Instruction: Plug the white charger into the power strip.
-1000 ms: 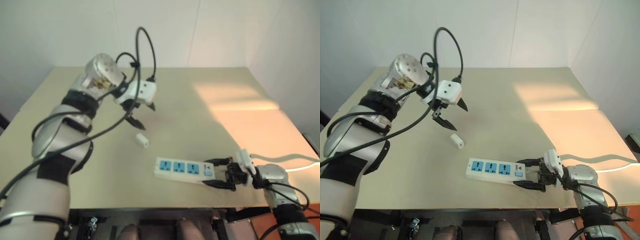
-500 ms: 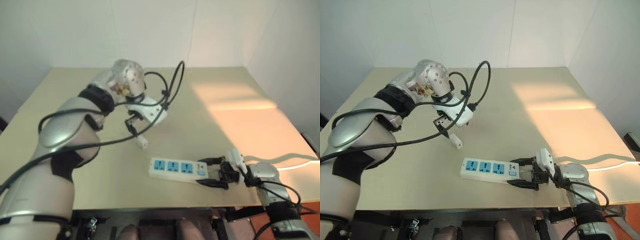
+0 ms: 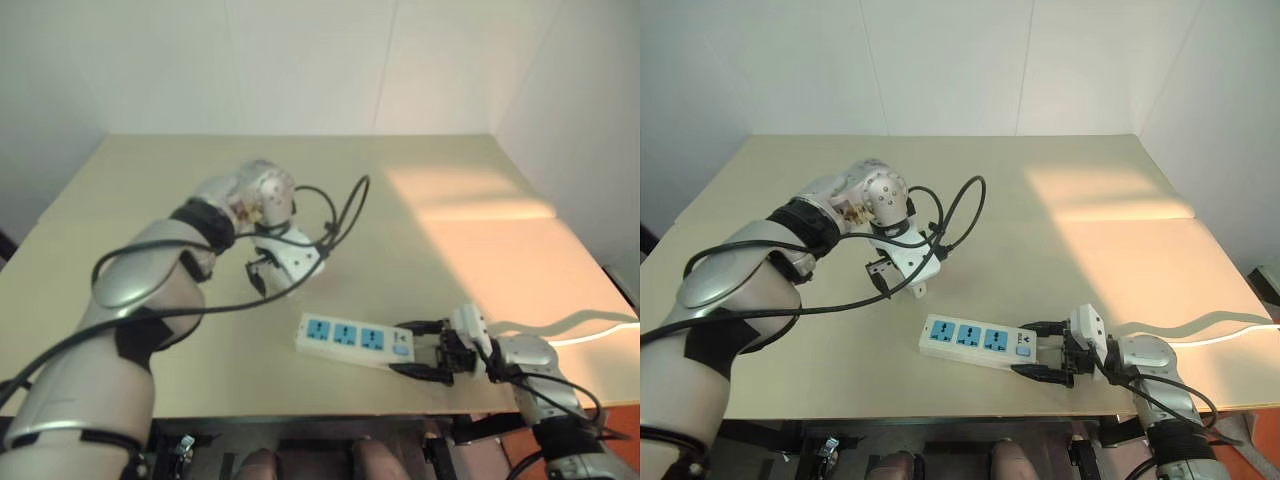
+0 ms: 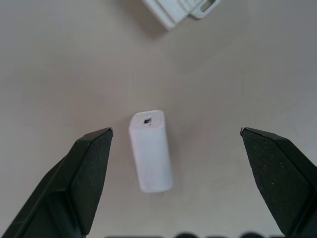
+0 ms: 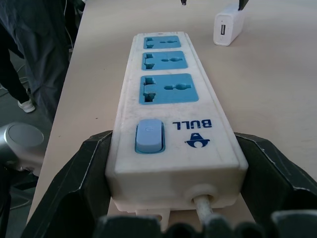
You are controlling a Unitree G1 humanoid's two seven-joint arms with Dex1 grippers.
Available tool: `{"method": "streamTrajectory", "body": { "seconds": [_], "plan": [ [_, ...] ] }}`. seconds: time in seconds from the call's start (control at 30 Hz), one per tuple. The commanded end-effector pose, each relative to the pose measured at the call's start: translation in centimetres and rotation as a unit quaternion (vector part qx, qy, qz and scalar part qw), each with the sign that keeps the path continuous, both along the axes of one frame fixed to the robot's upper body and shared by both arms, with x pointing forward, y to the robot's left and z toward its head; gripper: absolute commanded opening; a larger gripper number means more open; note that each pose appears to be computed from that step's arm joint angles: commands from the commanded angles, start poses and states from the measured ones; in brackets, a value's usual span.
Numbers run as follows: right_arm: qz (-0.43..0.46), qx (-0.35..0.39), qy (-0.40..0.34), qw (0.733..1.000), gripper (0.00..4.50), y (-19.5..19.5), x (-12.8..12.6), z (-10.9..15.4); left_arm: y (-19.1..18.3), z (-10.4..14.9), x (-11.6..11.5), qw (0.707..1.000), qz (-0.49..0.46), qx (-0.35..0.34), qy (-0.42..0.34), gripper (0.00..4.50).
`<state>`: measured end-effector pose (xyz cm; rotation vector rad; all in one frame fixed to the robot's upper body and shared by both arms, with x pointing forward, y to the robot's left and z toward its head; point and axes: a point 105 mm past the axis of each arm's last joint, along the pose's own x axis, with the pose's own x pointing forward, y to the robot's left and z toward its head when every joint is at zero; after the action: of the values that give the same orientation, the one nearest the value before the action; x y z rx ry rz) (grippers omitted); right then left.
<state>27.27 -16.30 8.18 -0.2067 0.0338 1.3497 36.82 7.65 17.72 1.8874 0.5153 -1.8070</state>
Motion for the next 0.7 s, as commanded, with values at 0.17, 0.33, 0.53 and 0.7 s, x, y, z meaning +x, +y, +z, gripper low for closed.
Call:
{"method": "streamTrajectory", "body": {
  "seconds": [0.17, 0.33, 0.53, 0.7],
  "plan": [
    [0.005, -0.007, 0.0, 1.0, 3.41, 0.4, -0.4, 0.0, -0.3, 0.1, 0.4, 1.0, -0.013, 0.004, -0.026, 4.5],
    [0.001, -0.006, 0.0, 1.0, 3.41, 0.5, -0.4, -0.1, -0.2, -0.4, 0.9, 0.999, -0.012, 0.016, -0.041, 4.5],
    [-0.006, -0.006, -0.002, 1.0, 3.41, 0.5, -0.3, 0.0, -0.9, -1.2, 0.9, 0.999, -0.02, 0.016, -0.041, 4.5],
    [-0.017, -0.009, -0.001, 1.0, 3.41, 0.4, -0.3, -0.2, -1.1, -2.1, 1.4, 0.997, -0.025, 0.029, -0.063, 4.5]
  ]
}}
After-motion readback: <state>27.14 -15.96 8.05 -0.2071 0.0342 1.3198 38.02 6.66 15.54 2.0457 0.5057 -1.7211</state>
